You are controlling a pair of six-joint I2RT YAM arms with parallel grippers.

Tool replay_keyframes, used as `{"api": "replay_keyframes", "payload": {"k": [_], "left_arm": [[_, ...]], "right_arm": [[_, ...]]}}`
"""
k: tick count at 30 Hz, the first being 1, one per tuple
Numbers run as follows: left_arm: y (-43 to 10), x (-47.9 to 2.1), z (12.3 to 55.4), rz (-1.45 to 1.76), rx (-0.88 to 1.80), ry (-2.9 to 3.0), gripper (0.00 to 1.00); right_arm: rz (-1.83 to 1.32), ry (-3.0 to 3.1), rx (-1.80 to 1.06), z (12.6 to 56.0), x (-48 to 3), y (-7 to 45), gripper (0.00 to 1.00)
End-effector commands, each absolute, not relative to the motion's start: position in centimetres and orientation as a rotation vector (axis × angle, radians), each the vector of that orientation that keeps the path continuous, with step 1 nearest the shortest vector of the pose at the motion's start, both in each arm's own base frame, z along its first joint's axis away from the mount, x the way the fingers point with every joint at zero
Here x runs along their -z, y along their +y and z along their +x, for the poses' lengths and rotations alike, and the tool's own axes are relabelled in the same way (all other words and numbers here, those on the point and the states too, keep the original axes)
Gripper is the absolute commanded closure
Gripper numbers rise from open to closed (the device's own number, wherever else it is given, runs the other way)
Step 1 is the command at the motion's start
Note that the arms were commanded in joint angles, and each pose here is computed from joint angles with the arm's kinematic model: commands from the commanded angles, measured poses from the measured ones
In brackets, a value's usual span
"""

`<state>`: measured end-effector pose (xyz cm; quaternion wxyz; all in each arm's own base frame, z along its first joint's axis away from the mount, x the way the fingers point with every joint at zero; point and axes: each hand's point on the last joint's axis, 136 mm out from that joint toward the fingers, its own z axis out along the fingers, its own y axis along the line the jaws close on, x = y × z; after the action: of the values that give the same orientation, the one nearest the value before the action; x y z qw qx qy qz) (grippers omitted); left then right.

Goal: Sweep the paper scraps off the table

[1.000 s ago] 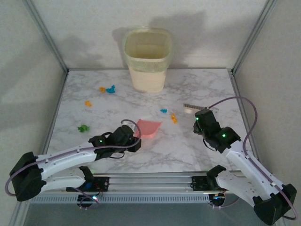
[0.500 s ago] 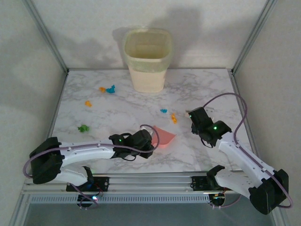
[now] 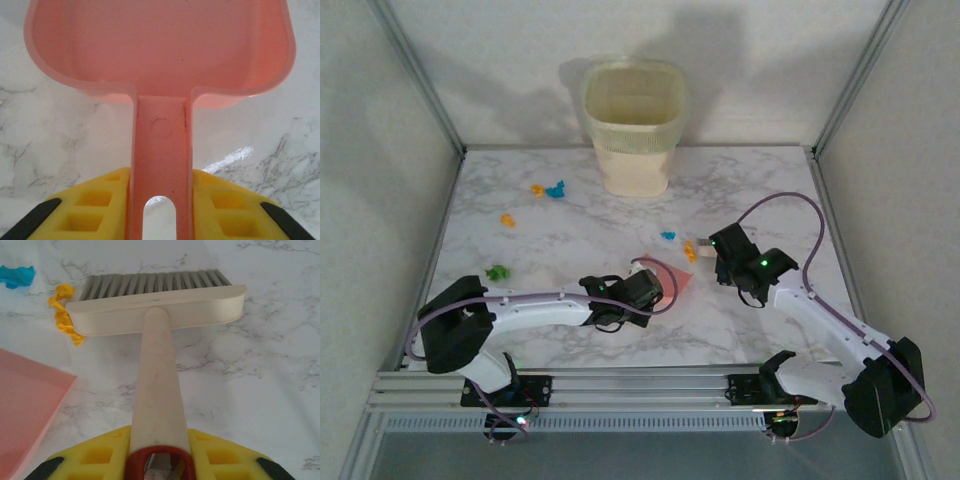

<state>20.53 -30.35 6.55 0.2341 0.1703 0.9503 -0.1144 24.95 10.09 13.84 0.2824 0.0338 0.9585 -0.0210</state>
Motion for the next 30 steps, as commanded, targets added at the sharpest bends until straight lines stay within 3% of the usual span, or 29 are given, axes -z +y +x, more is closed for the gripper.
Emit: {"api": "replay_keyframes", "payload": {"k": [1,9,19,30], "left_arm": [[-29.9,-6.3,20.9,0.504,0.216,2.607,1.0],[-30.1,-5.7,21.5,0.533,0.152,2.607,1.0],[-29.6,-5.9,22.4,0.527,0.074,2.584,1.0],[-28.4,-5.9,22.7,0.498,0.015,2.565,1.0]], "right_arm": [[0.003,2.567,0.057,24.9,-14.9,11.3,1.0],[-0.093,2.591,0.14,23.4,-14.3,11.9,1.0],[-0.265,2.597,-0.041,20.2,-15.3,14.6,1.0],[-0.063,2.264,-0.249,20.2,-22.4,11.7,1.0]]}}
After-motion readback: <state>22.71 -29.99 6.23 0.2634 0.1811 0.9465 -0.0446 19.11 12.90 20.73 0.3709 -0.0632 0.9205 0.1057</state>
